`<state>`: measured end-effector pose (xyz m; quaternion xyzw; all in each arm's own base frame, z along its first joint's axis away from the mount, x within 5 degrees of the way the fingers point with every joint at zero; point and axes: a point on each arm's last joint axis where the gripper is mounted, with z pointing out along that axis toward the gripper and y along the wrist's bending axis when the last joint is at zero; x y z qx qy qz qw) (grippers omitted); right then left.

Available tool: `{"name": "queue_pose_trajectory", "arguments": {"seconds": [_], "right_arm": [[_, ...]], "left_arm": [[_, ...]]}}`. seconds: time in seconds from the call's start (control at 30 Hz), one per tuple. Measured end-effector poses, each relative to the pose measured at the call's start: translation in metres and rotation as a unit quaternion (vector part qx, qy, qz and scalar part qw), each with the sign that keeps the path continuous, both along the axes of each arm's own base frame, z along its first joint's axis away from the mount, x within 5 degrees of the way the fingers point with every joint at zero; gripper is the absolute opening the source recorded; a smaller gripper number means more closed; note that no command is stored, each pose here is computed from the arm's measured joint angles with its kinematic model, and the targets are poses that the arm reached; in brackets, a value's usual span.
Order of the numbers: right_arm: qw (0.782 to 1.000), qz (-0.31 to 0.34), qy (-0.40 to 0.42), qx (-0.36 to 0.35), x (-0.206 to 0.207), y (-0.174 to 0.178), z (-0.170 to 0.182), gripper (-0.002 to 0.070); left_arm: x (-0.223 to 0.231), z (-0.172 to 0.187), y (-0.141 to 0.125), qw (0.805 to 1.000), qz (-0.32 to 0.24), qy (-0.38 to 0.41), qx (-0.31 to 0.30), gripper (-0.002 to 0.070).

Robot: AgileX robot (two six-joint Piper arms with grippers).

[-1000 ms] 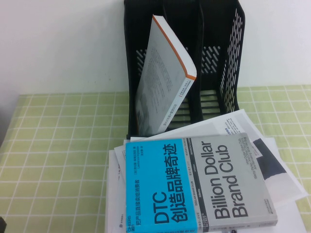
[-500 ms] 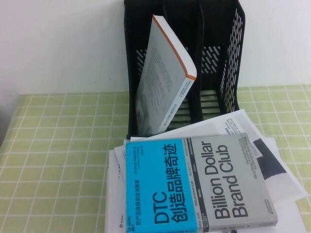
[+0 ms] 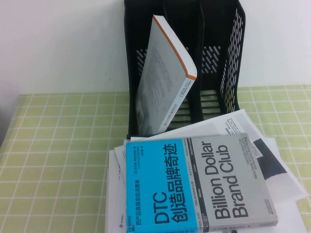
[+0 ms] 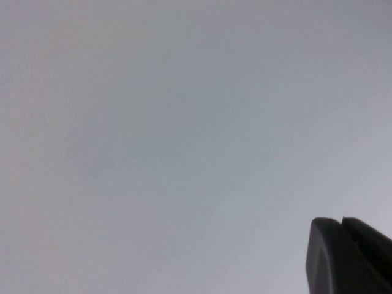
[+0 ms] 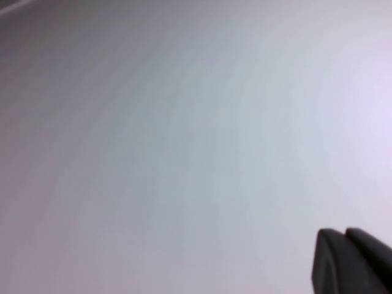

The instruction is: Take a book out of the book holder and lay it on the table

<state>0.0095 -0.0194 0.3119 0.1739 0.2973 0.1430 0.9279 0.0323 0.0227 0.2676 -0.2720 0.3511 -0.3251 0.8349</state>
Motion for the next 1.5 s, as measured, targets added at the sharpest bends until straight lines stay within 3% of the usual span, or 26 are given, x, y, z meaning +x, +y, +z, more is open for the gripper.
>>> {"name": "queue_pose_trajectory", "arguments": {"seconds": [0.3,0.4,0.53,0.67,0.8,0.9,0.97,1.03,1.17,1.4,1.5], "right_arm": [[0.991,0.013,-0.056,-0.124,-0.045,0.021,0.096,-0.0002],[0.986,0.007,0.002,-0.164,-0.032,0.026,0.113,-0.0002],[0.973,-0.008,0.151,-0.177,0.006,0.022,0.116,-0.0002],[0.931,-0.002,0.345,-0.123,0.05,0.011,0.091,-0.0002],[0.861,0.034,0.505,-0.041,0.081,0.006,0.059,-0.0002],[0.815,0.04,0.577,-0.042,0.091,0.006,0.041,-0.0002],[0.793,0.048,0.604,-0.061,0.093,0.008,0.034,-0.0002],[0.781,0.066,0.615,-0.08,0.093,0.012,0.031,-0.0002],[0.772,0.119,0.619,-0.082,0.092,0.021,0.029,-0.0002],[0.741,0.303,0.597,-0.052,0.095,0.052,0.02,-0.0002],[0.731,0.377,0.566,-0.061,0.104,0.064,0.014,-0.0002]], "left_arm": [[-0.023,0.07,-0.021,0.98,-0.014,0.048,0.192,-0.0002],[-0.02,0.079,-0.023,0.972,-0.02,0.094,0.213,-0.0003],[0.0,0.073,-0.025,0.953,-0.045,0.199,0.224,-0.0003],[0.024,0.052,-0.028,0.91,-0.087,0.34,0.222,-0.0003],[0.04,0.028,-0.032,0.848,-0.125,0.464,0.221,-0.0003],[0.048,0.019,-0.033,0.812,-0.133,0.509,0.255,-0.0003],[0.05,0.018,-0.033,0.8,-0.133,0.513,0.281,-0.0003],[0.051,0.019,-0.034,0.799,-0.134,0.503,0.302,-0.0003],[0.053,0.025,-0.036,0.816,-0.132,0.475,0.302,-0.0003],[0.057,0.039,-0.04,0.862,-0.14,0.404,0.273,-0.0003],[0.063,0.04,-0.044,0.866,-0.16,0.396,0.26,-0.0003]]}}
